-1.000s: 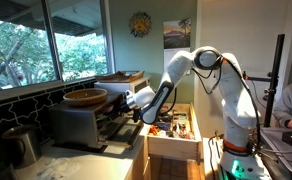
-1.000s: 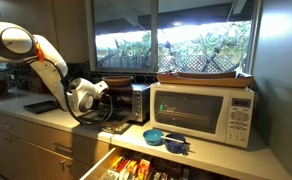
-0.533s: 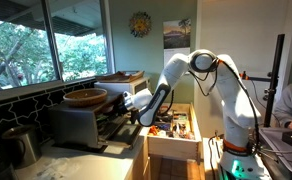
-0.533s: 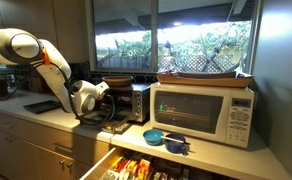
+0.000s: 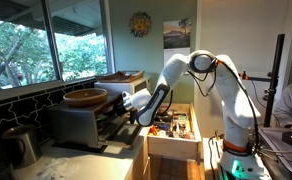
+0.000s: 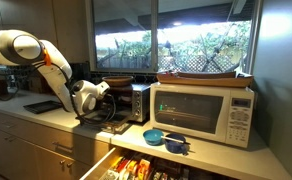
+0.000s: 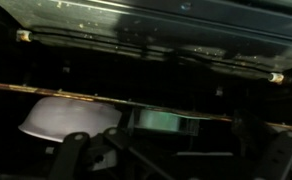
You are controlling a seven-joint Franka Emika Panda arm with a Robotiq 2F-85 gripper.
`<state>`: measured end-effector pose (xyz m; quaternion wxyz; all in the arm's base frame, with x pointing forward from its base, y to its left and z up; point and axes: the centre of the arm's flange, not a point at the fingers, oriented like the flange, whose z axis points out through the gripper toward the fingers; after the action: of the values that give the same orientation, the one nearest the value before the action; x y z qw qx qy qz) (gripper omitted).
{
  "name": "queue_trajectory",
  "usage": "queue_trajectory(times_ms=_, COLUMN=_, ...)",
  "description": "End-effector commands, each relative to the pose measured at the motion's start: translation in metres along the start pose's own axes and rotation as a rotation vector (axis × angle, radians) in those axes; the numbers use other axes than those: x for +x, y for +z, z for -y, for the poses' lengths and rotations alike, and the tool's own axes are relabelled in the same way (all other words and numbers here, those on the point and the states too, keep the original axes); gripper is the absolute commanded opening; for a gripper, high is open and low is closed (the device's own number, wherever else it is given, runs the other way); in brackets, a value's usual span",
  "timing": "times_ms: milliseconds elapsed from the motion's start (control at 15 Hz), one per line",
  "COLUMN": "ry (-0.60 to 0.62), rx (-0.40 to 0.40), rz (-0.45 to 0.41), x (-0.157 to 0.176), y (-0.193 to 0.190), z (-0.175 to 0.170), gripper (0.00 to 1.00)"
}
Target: Pull the oven tray from the oven
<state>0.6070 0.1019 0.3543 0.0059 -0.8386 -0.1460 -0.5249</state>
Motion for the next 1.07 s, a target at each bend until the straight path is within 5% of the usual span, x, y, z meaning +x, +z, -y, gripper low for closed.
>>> queue_trajectory(times_ms=0, ry=0.02, rx=0.018, rz=0.097, x=-0.01, y=0.024, z=-0.003, gripper=1.0)
queue_trajectory(times_ms=1000, ry=0.113, rx=-0.003, rz=0.498, x=0.009, y=-0.037, z=0.011, gripper=1.0)
